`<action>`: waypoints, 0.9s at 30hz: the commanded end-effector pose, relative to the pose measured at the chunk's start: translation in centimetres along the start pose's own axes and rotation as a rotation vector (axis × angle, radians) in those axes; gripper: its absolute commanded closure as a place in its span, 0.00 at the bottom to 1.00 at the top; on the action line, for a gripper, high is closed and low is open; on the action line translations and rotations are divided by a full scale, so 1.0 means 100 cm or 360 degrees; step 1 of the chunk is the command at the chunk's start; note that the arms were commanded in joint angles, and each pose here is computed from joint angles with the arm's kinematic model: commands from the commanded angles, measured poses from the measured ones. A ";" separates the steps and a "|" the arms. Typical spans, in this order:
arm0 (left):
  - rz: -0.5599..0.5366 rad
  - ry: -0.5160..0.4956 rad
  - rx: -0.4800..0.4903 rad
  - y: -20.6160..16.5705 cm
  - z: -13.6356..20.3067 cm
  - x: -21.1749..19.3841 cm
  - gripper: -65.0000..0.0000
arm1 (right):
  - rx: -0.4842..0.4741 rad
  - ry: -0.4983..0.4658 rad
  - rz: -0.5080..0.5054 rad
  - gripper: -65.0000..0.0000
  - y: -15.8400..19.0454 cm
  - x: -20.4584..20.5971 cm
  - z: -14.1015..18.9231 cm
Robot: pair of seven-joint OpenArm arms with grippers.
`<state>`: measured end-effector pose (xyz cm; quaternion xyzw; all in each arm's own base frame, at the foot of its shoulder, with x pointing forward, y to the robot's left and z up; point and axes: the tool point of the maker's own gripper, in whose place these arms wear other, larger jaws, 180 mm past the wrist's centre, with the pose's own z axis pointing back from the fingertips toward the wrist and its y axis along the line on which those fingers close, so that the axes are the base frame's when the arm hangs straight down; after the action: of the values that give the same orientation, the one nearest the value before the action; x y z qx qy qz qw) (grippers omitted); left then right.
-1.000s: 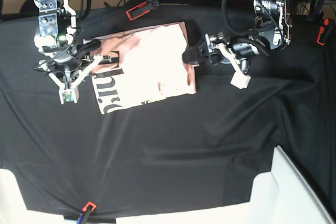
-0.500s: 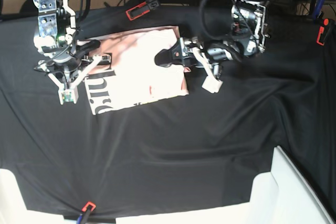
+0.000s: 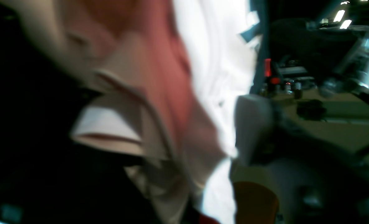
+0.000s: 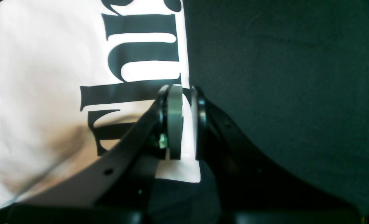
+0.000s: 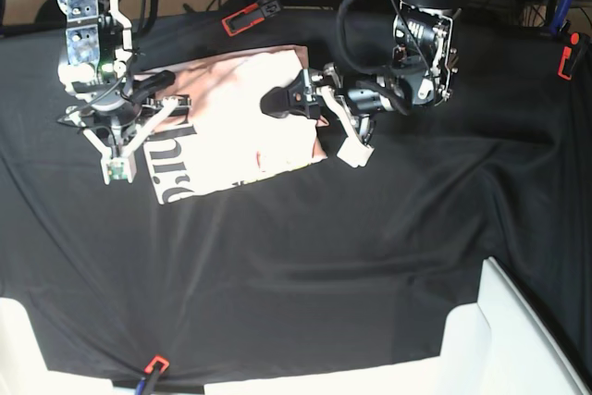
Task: Fold the T-shirt properly
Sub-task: 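Lower the left gripper onto the folded shirt's edge and grasp it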
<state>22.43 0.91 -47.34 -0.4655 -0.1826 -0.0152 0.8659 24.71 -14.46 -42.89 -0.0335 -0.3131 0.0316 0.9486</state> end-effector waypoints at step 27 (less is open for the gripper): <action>0.0017 -0.0187 0.0240 0.036 0.064 0.014 0.56 | -0.0018 -0.0080 0.0027 0.92 -0.006 0.016 0.001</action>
<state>21.46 8.26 -47.53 -0.3936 -0.2085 0.0334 0.8947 25.02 -14.89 -42.76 -0.0381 -0.3155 0.0379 0.9474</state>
